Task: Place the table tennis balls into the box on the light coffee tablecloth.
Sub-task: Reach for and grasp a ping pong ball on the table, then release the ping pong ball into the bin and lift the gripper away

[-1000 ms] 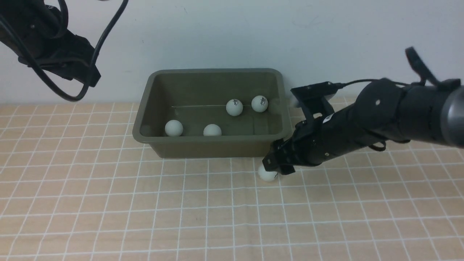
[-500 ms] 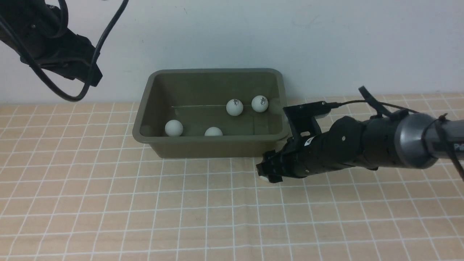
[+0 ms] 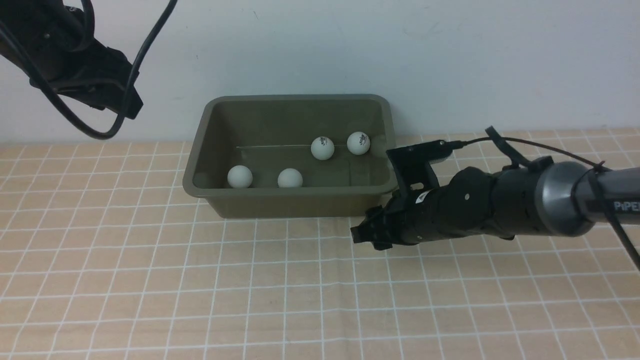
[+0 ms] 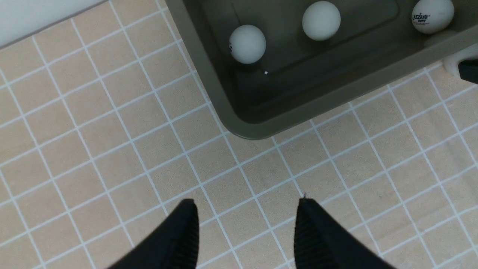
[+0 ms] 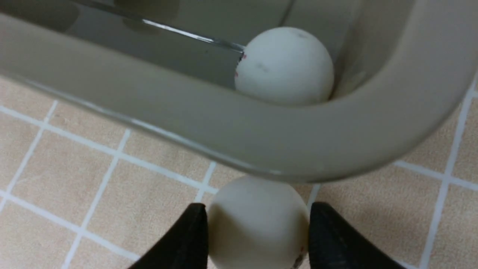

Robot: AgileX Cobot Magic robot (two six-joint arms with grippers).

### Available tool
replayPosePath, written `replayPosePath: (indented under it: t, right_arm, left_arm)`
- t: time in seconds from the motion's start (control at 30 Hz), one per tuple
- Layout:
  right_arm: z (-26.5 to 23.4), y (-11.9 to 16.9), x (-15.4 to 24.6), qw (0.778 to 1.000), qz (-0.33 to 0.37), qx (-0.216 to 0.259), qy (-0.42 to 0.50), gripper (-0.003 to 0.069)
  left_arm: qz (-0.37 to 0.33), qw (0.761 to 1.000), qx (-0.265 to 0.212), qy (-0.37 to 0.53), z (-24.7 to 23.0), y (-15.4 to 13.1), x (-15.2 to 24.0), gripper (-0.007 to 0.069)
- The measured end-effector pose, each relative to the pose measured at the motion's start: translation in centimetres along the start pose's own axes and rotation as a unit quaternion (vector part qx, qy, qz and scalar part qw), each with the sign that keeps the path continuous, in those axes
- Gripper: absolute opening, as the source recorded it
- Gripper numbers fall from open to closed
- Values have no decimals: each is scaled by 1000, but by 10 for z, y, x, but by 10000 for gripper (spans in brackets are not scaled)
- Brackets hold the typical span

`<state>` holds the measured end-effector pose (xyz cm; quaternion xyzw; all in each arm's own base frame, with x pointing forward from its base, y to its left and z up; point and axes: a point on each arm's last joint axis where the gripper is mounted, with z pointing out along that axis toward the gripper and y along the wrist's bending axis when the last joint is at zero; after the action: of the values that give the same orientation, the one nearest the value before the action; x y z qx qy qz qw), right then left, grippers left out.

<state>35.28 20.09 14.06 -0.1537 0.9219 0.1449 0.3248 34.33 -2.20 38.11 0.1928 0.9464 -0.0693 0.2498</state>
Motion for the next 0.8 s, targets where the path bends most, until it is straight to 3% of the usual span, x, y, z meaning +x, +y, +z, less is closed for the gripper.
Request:
replayPosePath:
  t: [0.23, 0.43, 0.8]
  right_arm:
    - [-2, 2, 2, 1000, -10, -8, 16, 316]
    - [-33, 10, 2, 994, -49, -42, 85, 316]
    - [-112, 9, -33, 985, -169, 1, 21, 316]
  left_arm:
    - [0, 1000, 0, 0, 0, 0, 0, 287]
    - [0, 1000, 0, 0, 0, 0, 0, 287]
    - [0, 1000, 0, 0, 0, 0, 0, 287]
